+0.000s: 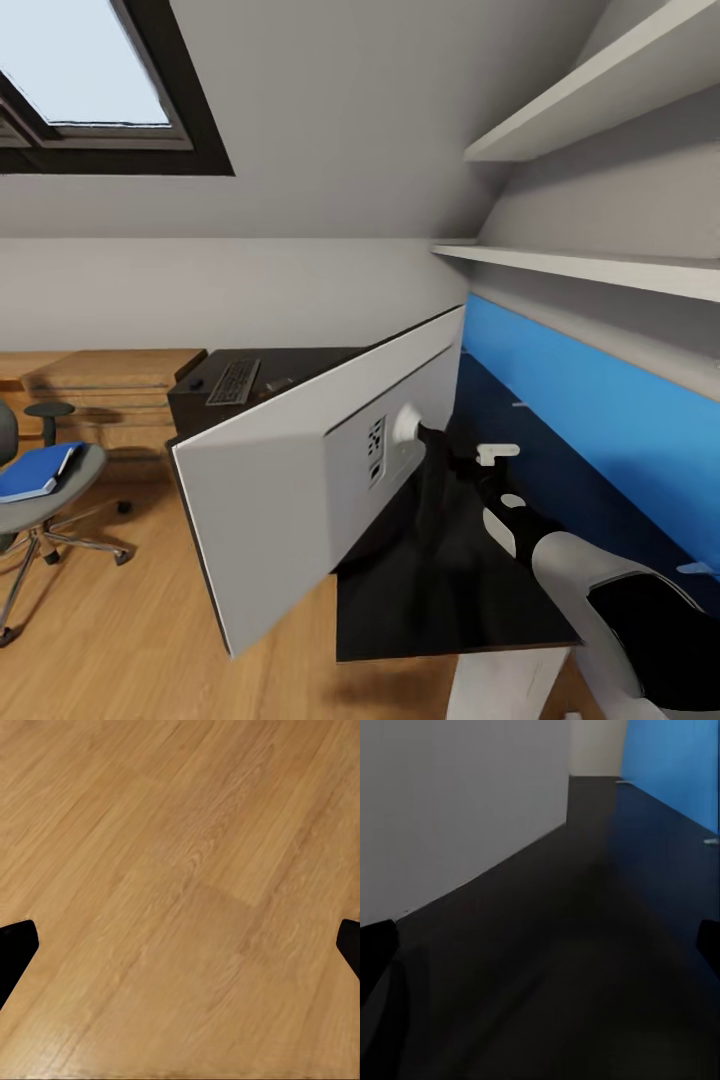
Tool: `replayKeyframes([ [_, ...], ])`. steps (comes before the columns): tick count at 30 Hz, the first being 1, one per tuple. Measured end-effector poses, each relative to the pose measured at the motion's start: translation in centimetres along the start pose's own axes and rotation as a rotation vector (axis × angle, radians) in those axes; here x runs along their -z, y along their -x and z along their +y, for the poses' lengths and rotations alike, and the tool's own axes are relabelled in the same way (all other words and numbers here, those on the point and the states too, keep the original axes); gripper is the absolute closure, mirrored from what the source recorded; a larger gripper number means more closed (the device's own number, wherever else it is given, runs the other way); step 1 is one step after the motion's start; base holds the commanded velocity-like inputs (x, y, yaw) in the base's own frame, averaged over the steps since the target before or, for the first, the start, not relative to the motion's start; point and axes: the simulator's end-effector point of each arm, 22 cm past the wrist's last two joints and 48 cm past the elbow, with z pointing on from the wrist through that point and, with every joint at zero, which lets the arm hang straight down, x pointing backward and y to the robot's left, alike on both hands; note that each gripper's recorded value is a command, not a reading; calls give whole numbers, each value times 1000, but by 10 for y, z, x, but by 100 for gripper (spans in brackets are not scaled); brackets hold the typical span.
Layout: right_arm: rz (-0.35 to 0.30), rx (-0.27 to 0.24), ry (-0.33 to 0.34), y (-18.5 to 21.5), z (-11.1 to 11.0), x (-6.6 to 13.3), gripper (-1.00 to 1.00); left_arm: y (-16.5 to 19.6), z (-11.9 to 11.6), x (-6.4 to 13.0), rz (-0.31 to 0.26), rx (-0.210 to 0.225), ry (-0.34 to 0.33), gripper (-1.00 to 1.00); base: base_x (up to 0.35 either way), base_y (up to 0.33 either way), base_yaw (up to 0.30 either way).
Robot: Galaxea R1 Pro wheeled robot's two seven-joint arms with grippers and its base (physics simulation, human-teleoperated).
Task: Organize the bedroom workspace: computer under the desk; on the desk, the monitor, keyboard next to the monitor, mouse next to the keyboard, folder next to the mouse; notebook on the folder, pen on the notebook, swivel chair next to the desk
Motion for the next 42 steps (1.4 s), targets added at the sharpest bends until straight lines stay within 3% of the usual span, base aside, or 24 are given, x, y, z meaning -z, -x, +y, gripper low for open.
replayKeyframes([
  [19, -19, -10, -3, 9, 2, -2, -100, -1, -1, 0, 4, -3, -2, -100, -333, 0, 0],
  [24, -1, -90, -25, 22, -8, -7, -100, -1, -2, 1, 2, -5, -5, -100, -98, 0, 0],
  [28, -25, -124, -16, 49, -14, -9, -100, 0, -2, 1, 1, -5, -6, -100, -11, 0, 0],
  [32, -17, -134, -1, 48, -1, 4, -100, 0, -3, 1, 0, -6, -6, -100, -1, 0, 0],
  [33, -28, -139, -75, 42, -5, 23, -100, 0, -2, 1, 0, -6, -6, -100, 0, 0, 0],
  [35, -25, -136, -95, 31, 2, 36, -100, 0, -2, 1, 0, -6, -6, -100, 0, 0, 0],
  [37, -22, -129, -82, 26, 18, 41, -100, 0, -3, 1, 0, -6, -6, -100, 0, 0, 0],
  [42, -20, -127, -75, 23, 26, 44, -100, 0, -2, 1, 0, -6, -6, -100, 0, 75, 0],
])
